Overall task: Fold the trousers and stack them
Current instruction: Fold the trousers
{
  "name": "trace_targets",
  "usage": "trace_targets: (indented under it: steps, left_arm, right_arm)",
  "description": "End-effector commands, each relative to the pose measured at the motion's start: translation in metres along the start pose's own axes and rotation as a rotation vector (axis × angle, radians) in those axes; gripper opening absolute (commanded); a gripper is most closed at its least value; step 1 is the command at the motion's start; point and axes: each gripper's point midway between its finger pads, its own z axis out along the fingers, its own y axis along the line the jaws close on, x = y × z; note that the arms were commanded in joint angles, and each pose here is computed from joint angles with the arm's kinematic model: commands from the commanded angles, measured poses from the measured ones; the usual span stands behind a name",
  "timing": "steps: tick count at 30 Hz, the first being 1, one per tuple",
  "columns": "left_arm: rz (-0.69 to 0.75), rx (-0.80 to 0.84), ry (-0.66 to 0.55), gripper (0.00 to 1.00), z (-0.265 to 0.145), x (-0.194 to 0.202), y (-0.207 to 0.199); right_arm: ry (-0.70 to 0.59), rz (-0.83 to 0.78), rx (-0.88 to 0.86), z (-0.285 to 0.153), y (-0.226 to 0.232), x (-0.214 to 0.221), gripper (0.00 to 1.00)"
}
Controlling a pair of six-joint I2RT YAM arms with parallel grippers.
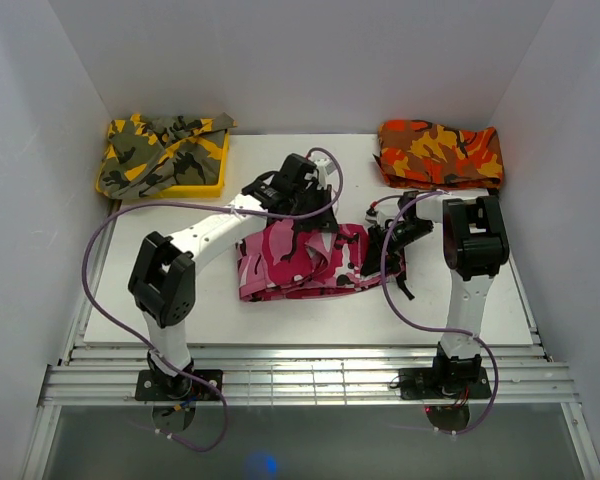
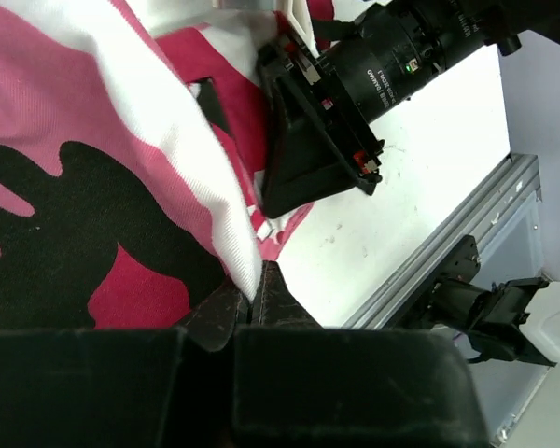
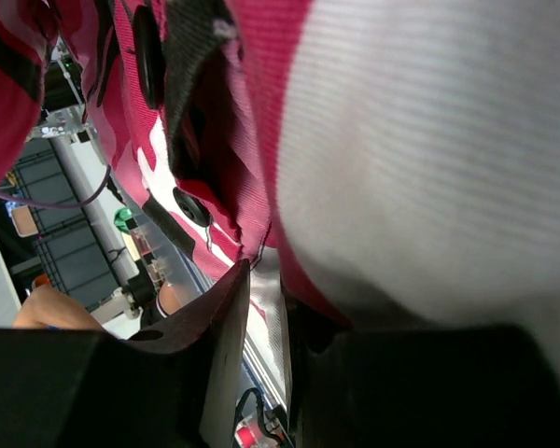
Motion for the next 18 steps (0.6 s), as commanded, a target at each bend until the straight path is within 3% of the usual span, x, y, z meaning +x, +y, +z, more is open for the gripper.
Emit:
trace_targets:
  steps: [1, 5, 9, 13, 18]
  left_arm:
    - [-0.059, 0.029, 0.026, 0.0, 0.026, 0.004, -0.015]
    - [-0.138, 0.01, 0.098, 0.0, 0.075, 0.03, 0.007]
    - [-0.178, -0.042, 0.148, 0.0, 0.098, 0.063, 0.037]
    - [-0.176, -0.085, 0.154, 0.0, 0.101, 0.075, 0.054]
    - [-0.131, -0.073, 0.107, 0.0, 0.089, 0.059, 0.046]
  right_arm:
    - [-0.039, -0.103, 0.032, -0.001, 0.002, -0.013, 0.26]
    - [-0.076, -0.158, 0.027, -0.015, 0.02, -0.018, 0.26]
    - [-0.143, -0.226, 0.057, -0.051, 0.045, -0.028, 0.29]
    - [-0.158, -0.214, 0.115, -0.076, 0.04, -0.024, 0.3]
    - [-0.096, -0.142, 0.121, -0.056, -0.001, -0.013, 0.29]
